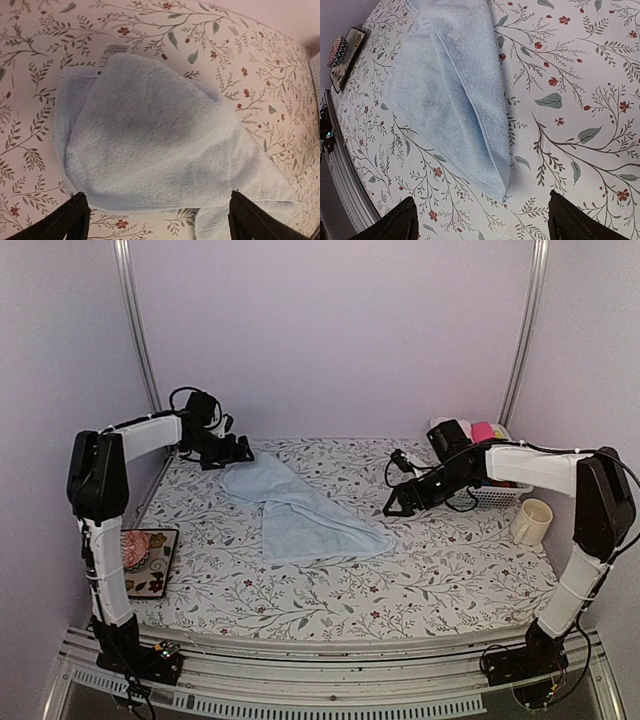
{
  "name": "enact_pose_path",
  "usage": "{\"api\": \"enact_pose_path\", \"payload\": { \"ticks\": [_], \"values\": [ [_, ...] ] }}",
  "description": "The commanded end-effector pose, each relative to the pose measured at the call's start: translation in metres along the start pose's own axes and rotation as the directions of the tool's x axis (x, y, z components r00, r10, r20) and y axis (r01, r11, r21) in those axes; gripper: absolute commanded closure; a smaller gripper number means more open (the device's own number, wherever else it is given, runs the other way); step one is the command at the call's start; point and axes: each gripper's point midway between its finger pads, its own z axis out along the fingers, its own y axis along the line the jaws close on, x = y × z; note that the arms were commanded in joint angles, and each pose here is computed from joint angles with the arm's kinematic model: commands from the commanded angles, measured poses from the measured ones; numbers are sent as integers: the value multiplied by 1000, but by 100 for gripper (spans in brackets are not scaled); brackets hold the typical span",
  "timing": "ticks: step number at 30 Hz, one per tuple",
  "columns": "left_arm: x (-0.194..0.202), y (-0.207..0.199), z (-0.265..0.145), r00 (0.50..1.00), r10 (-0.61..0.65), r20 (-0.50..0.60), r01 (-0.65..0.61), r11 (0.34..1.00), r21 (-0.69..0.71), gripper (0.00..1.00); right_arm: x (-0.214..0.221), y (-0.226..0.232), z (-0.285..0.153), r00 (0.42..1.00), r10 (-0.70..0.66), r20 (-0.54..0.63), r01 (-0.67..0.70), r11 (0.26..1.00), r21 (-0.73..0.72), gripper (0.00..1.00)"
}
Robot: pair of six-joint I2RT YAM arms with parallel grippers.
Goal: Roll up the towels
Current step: Pick up the towel from the center of the board.
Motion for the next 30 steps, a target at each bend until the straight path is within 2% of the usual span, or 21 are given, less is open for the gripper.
{"api": "enact_pose_path", "payload": {
  "ticks": [1,5,15,23,30],
  "values": [
    [23,48,12,995,-83,-62,75,990,-123,4,17,-6,16,993,105,-51,-105,994,6,11],
    [38,70,15,983,-170,-74,159,978,-133,8,25,-7,25,990,125,-68,-125,992,4,12],
    [43,106,37,979,-191,-70,171,958,-230,21,44,-9,43,981,145,-131,-147,989,-10,15],
    [31,117,44,982,-181,-48,164,956,-245,41,51,-7,49,976,150,-158,-154,988,-15,16],
    [16,112,41,985,-172,-17,165,963,-214,56,69,-8,56,963,171,-207,-178,984,-13,18]
  ]
}}
